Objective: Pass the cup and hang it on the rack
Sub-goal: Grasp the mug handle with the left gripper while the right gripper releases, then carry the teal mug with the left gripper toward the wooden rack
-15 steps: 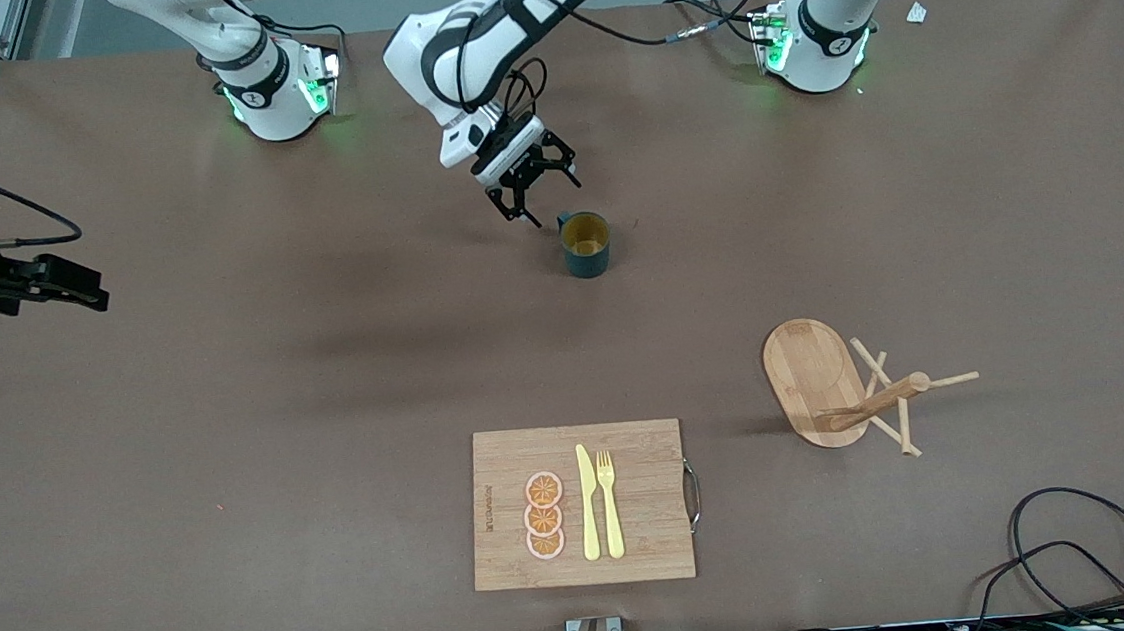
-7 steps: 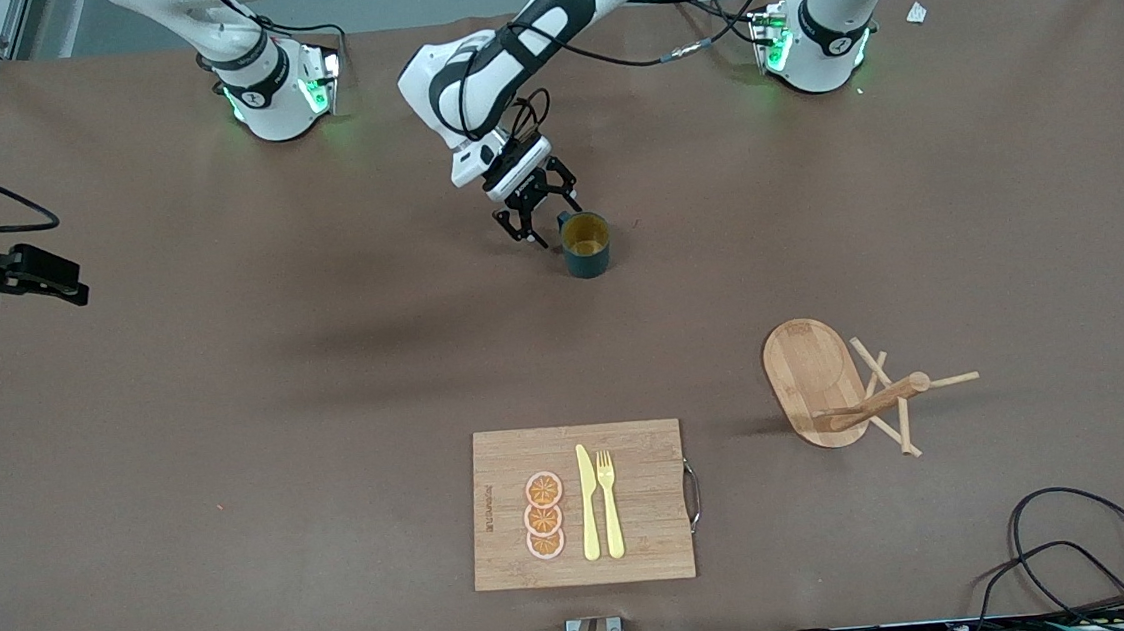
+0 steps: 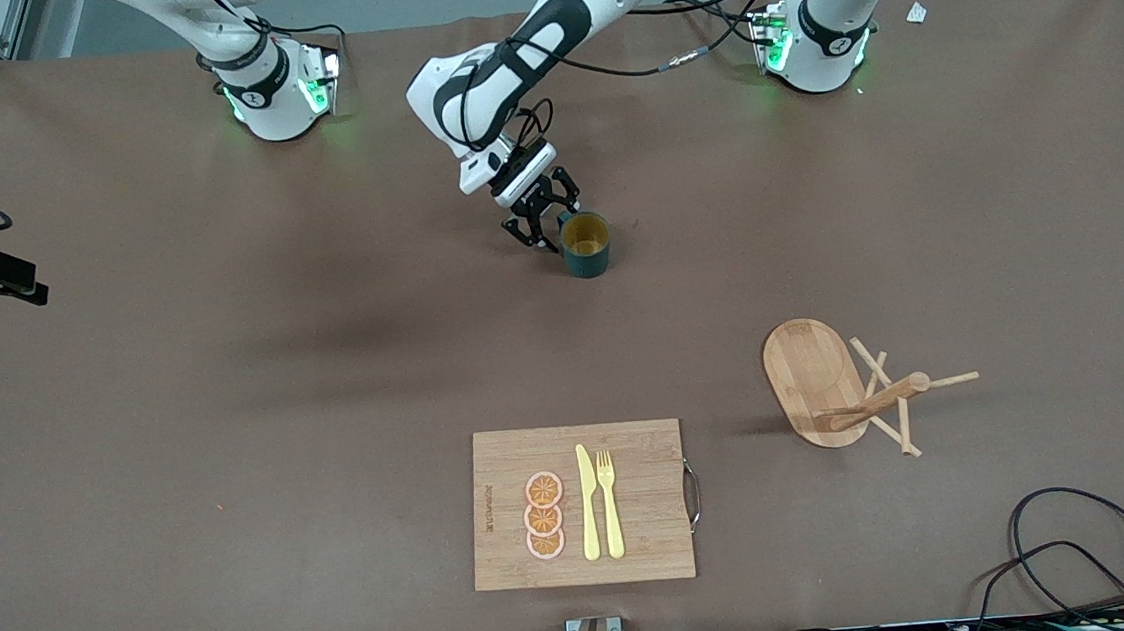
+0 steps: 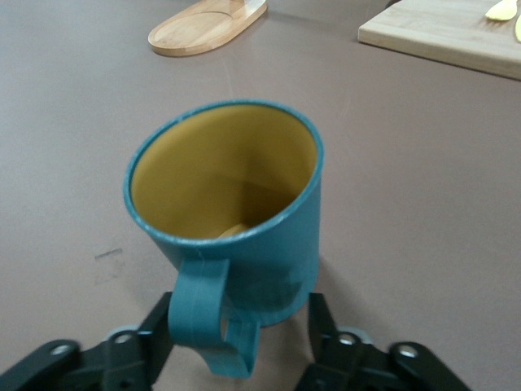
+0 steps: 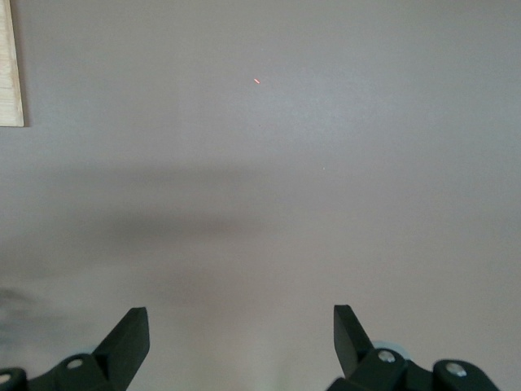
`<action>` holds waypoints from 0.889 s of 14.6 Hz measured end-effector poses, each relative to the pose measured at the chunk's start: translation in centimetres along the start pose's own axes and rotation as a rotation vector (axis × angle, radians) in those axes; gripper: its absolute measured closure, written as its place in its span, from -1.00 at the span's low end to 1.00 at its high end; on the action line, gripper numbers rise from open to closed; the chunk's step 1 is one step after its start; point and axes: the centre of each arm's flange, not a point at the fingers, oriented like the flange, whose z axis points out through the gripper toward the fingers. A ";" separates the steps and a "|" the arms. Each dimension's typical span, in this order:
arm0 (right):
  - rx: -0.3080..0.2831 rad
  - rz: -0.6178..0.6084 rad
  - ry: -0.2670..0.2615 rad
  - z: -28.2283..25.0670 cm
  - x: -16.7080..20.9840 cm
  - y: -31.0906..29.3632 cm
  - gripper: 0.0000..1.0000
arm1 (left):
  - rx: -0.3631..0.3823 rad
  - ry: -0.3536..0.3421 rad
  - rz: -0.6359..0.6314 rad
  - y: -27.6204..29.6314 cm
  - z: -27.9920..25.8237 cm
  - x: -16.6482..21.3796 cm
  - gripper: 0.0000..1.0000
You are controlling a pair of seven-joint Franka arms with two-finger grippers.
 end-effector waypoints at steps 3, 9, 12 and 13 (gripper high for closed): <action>-0.001 -0.012 0.005 -0.3 -0.1 -0.2 -1.00 | -0.004 0.011 0.016 -0.3 0.4 -1.0 -0.07; -0.002 -0.025 0.014 -0.7 -0.3 -0.2 -1.00 | -0.020 0.037 0.056 -0.2 1.1 -1.6 0.58; -0.005 -0.020 0.020 -1.0 -0.8 0.3 -1.00 | -0.024 0.034 0.067 -0.2 1.0 -1.6 0.57; -0.007 -0.020 0.027 -1.2 -0.9 0.7 -1.00 | -0.026 0.031 0.068 -0.1 0.9 -1.6 0.57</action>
